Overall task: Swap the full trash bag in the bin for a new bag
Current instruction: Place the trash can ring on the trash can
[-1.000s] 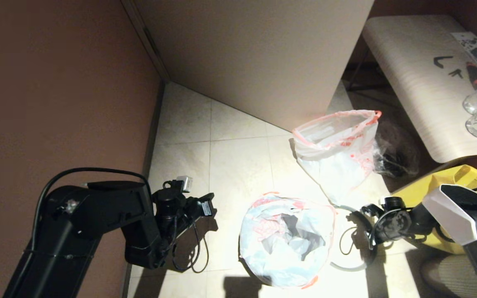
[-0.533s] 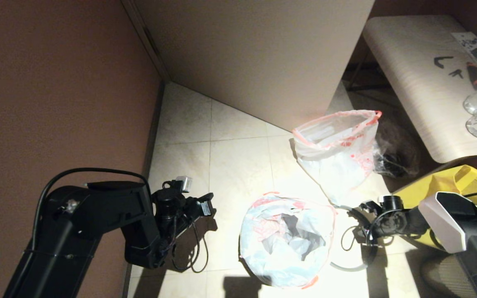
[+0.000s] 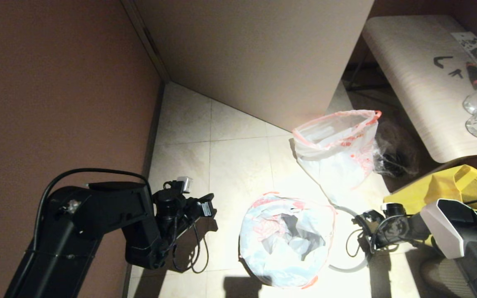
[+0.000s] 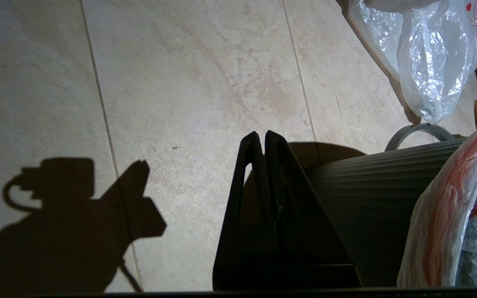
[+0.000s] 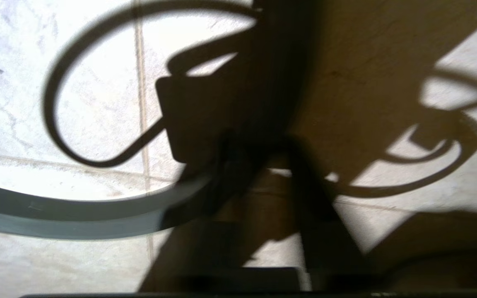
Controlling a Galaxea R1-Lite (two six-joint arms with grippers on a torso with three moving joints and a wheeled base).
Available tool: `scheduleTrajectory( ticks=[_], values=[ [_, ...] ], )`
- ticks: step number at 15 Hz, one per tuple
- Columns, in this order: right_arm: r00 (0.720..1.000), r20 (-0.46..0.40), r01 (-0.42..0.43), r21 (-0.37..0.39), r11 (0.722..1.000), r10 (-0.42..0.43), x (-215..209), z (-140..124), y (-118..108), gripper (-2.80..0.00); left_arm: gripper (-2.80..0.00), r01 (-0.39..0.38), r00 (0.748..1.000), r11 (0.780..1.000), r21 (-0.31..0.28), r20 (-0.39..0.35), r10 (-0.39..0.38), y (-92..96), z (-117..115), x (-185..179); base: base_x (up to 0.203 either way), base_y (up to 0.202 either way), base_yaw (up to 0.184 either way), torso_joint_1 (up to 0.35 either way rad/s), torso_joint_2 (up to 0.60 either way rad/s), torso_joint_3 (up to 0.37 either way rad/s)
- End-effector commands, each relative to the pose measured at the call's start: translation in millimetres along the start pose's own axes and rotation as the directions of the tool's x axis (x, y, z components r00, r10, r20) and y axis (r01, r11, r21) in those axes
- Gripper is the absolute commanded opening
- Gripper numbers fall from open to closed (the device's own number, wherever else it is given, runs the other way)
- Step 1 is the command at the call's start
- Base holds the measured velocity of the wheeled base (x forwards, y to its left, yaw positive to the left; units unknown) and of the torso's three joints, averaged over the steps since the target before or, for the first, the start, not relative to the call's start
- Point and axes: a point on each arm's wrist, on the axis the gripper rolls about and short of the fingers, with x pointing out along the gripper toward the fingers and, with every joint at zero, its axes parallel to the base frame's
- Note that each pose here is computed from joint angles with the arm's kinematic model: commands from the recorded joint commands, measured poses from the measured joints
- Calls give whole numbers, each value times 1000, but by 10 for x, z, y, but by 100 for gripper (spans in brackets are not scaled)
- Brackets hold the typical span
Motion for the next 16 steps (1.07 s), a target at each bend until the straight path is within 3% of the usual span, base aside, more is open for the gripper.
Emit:
scheduleTrajectory(
  ticks=[1, 4, 8, 11, 16],
  values=[
    [1000, -10, -4, -5, 1000, 4, 14, -20, 13, -280, -280, 2, 1000, 1000, -1, 6, -2, 0, 3, 1, 0, 0, 0, 0, 0, 0],
    [1000, 5, 8, 0, 1000, -8, -64, 48, -14, -280, -280, 2, 1000, 1000, -1, 6, -2, 0, 3, 1, 0, 0, 0, 0, 0, 0],
    [1000, -8, 23, 44, 999, -22, -631, 156, -8, -280, -280, 2, 1000, 1000, 4, 6, -2, 0, 2, 0, 0, 0, 0, 0, 0, 0],
    [999, -30, 26, 43, 999, -25, -1122, 78, 173, -280, -280, 4, 1000, 1000, 30, -1, -4, -4, -14, -5, 0, 0, 0, 0, 0, 0],
    [997, 58, 46, 101, 994, -52, -1972, 167, 411, -280, -280, 10, 1000, 999, 40, -9, -10, -5, -11, -35, 0, 0, 0, 0, 0, 0]
  ],
)
